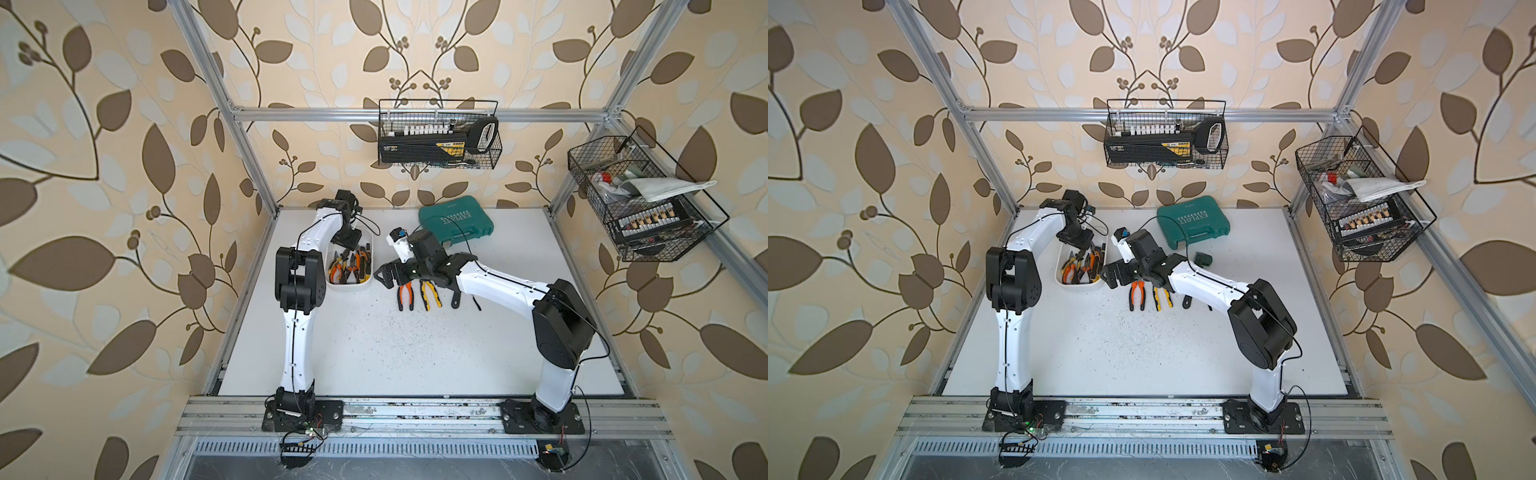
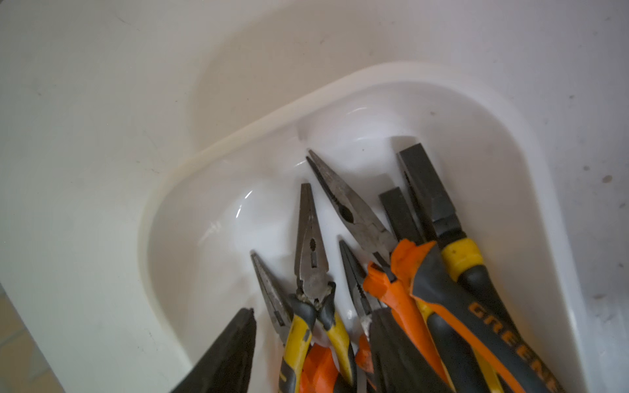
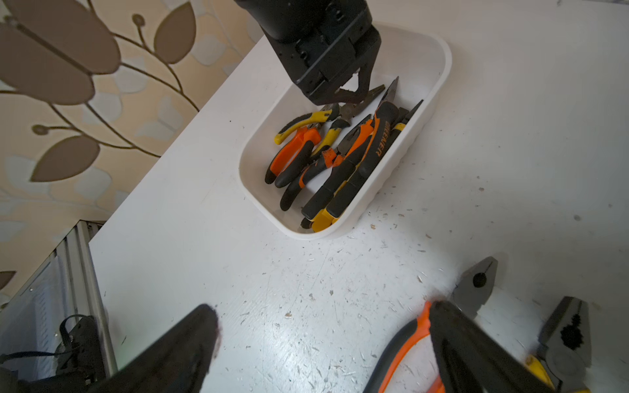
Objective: Take the pliers out of the storage box
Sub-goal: Pick up the pliers from the storage box.
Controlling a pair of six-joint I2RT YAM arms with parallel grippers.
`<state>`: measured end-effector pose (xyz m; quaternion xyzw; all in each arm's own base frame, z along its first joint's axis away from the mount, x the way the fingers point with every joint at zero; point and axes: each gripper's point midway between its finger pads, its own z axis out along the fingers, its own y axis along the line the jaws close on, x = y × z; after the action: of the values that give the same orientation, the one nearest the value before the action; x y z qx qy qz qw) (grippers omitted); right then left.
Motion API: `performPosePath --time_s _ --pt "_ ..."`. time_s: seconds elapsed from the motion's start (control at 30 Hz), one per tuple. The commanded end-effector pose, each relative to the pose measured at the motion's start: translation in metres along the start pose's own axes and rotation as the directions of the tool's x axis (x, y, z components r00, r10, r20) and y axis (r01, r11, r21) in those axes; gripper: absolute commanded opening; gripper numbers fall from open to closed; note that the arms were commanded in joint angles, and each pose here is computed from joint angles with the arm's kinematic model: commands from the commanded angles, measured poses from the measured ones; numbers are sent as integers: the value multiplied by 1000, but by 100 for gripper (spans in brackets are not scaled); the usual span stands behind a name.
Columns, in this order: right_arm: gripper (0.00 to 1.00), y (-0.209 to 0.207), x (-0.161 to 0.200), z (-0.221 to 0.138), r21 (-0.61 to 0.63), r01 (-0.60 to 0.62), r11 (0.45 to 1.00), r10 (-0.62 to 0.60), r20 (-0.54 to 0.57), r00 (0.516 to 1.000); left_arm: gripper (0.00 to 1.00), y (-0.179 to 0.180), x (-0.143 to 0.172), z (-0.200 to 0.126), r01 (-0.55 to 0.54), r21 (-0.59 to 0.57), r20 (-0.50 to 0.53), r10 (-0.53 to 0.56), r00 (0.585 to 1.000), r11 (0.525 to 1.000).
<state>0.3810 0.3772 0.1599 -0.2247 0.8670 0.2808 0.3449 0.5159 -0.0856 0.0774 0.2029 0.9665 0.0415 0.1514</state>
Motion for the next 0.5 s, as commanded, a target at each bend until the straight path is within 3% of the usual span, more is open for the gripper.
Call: performPosePath --time_s 0.0,0.27,0.47 --pt "100 -7 -12 -3 46 -14 999 11 68 998 54 6 4 13 -15 -28 -36 14 999 999" --pt "100 -7 -10 -2 47 -21 999 18 53 998 52 3 17 40 -65 -49 -92 60 994 997" --pt "100 -8 -9 -2 51 -26 998 23 42 999 46 9 22 55 -102 -87 -124 91 988 991"
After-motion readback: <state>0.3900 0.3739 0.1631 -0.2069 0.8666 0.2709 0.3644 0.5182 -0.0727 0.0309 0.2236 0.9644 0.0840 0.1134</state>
